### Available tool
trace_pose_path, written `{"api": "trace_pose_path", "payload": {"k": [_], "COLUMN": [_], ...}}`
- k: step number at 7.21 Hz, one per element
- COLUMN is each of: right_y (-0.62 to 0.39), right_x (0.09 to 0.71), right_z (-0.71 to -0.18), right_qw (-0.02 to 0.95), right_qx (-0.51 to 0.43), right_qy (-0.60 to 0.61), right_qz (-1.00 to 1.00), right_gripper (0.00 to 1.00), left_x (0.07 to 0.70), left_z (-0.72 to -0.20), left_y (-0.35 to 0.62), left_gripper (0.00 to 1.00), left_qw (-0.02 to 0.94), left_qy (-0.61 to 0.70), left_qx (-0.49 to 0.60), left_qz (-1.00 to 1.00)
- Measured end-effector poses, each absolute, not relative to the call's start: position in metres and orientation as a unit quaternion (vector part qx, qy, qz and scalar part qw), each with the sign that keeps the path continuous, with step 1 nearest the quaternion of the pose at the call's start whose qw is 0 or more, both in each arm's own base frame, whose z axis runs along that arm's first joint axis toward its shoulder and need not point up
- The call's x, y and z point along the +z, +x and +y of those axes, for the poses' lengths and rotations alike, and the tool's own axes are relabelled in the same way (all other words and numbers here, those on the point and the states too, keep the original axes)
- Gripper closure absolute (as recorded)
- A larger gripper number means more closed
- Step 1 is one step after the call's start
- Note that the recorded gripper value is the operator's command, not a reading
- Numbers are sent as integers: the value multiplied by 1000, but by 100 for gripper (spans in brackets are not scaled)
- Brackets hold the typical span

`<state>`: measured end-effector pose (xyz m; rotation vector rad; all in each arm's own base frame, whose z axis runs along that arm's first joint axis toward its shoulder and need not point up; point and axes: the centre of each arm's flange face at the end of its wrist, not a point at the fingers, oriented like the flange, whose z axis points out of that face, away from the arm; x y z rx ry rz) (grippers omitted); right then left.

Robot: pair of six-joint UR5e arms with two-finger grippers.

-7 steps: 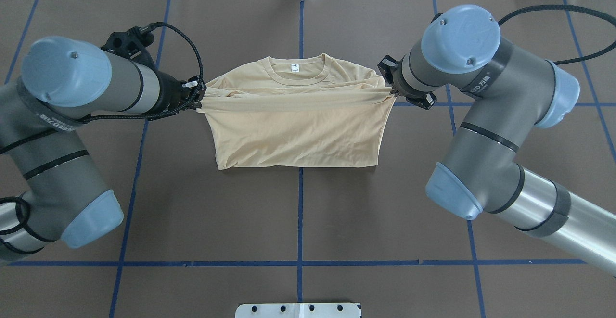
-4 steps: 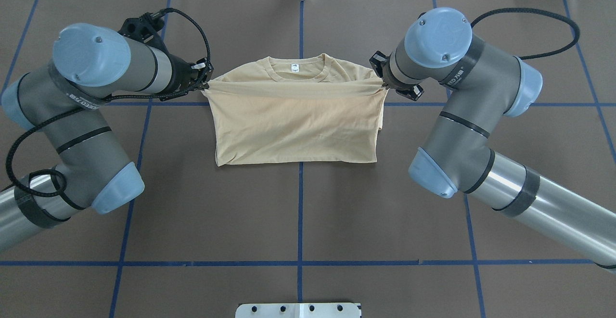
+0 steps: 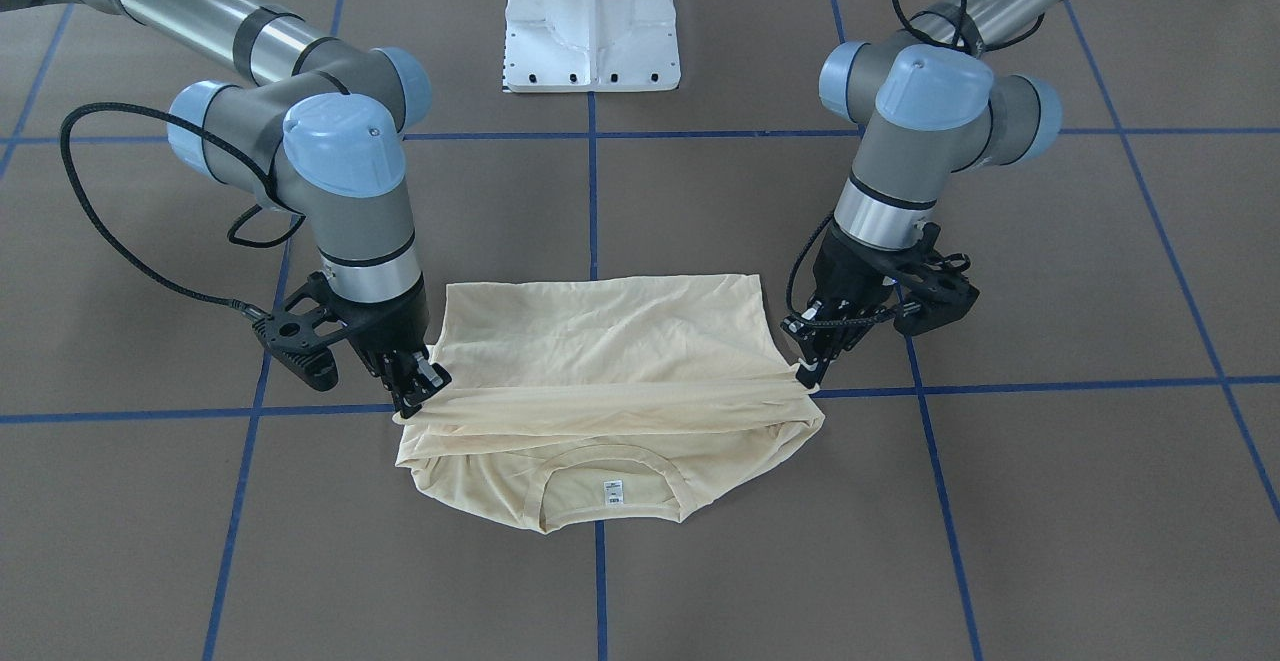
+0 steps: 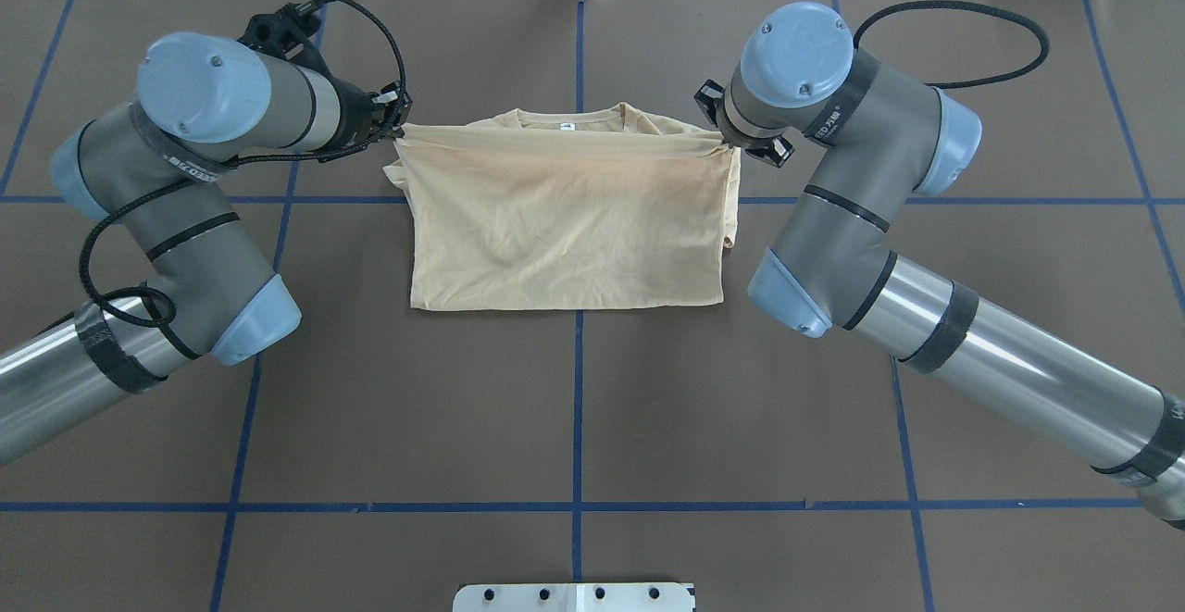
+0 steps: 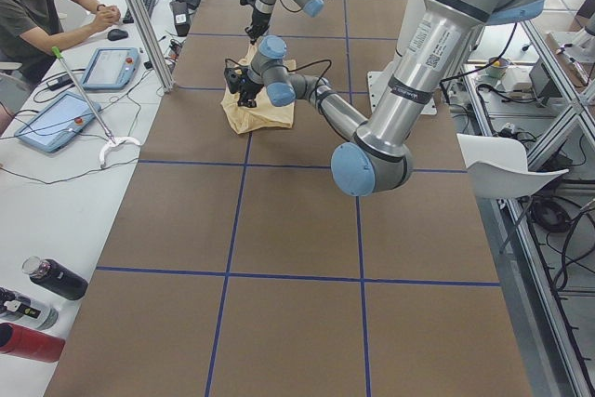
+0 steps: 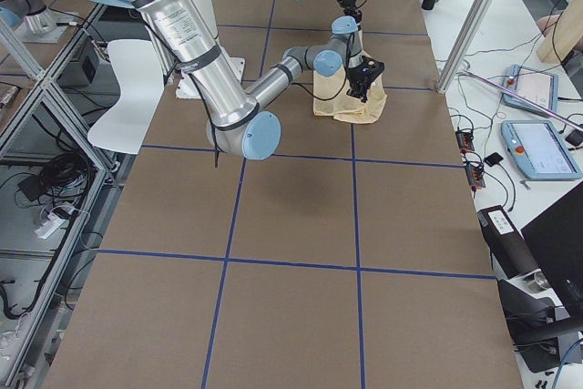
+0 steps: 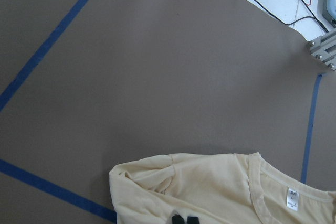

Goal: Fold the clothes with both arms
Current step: 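Lay the hem over the collar and open both grippers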

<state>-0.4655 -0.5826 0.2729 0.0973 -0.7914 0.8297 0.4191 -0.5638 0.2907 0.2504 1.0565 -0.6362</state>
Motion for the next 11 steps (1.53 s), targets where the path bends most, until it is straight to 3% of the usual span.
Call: {"api": "trace_pose_path", "payload": {"k": [3,4,5,6,11], "right_y": [-486,-490,-493,-494,-472], "right_x": [283,287,291,290,259], "right_z": [-604,-608,-611,-612,-604], "right_qw": [839,840,841,843,827], "right_qx": [394,395,394,391,386], "right_qy": [56,57,60,63,61], "right_qz": [-371,-369,-366,-365,-404], "right_gripper": [100,80,1,1,0], "left_x": [317,324,329,331,317], "left_z": [-586,-592,-595,-597,-611], "left_y": [436,441,443,444,417], "left_gripper": [100,100,87,72,71], "left_qw": [804,803,804,804,783], "left_qy": [133,137,139,140,153], "left_qx": [-305,-309,-311,-312,-319], "left_qz": [493,491,488,486,511]}}
